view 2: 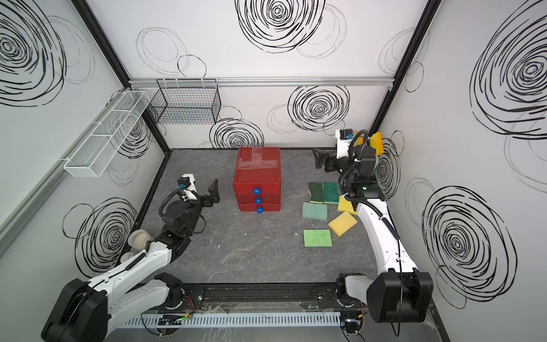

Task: Take the sponge out of the drawer
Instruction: Reset both arms

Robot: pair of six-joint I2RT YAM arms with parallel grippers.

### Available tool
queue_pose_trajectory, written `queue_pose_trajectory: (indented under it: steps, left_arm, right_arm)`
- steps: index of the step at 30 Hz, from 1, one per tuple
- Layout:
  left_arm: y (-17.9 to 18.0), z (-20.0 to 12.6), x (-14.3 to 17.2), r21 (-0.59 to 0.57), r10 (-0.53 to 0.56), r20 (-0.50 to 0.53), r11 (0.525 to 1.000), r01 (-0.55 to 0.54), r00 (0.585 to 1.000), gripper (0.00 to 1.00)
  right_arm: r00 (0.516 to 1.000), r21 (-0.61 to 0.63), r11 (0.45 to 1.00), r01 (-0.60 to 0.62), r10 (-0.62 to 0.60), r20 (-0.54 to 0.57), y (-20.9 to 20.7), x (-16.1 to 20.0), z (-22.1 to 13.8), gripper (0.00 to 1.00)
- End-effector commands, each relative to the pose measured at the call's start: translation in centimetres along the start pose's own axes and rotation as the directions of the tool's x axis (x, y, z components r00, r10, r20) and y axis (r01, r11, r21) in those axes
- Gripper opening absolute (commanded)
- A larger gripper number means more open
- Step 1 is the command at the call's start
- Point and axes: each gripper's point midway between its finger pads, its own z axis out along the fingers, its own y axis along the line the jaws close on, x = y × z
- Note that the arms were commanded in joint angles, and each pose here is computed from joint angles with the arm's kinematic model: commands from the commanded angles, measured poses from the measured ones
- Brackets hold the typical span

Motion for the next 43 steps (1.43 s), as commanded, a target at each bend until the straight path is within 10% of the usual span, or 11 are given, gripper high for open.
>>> queue_pose_trajectory:
  steps: [1,5,13,21,43]
  left_arm:
    - [3.4,0.3,1.0,-0.094,0.070,-0.017,0.993,-0.071,0.997,0.98]
    - [6.5,1.2,3.3,-0.164,0.099,-0.071,0.980,-0.110,0.993,0.98]
    - [8.9,2.3,6.4,-0.189,0.090,-0.092,0.976,-0.106,0.992,0.98]
    - [7.3,3.3,7.7,-0.144,0.139,-0.119,0.977,-0.155,0.983,0.98]
    - [5.8,1.8,8.0,-0.018,0.155,-0.045,0.988,-0.156,0.987,0.98]
  right_arm:
    - [0.983,0.217,0.974,-0.068,0.103,-0.151,-5.9,9.6,0.5,0.99]
    - [0.978,0.319,0.945,-0.067,0.125,-0.166,-9.5,15.3,0.6,0.99]
    - [0.987,0.278,0.960,0.019,-0.062,0.145,-9.1,14.6,-0.7,0.99]
    - [0.961,0.211,0.970,0.117,-0.165,0.223,-6.4,16.7,-2.1,0.99]
    - [0.978,0.278,0.955,0.106,-0.150,0.143,-7.6,17.1,-0.5,0.99]
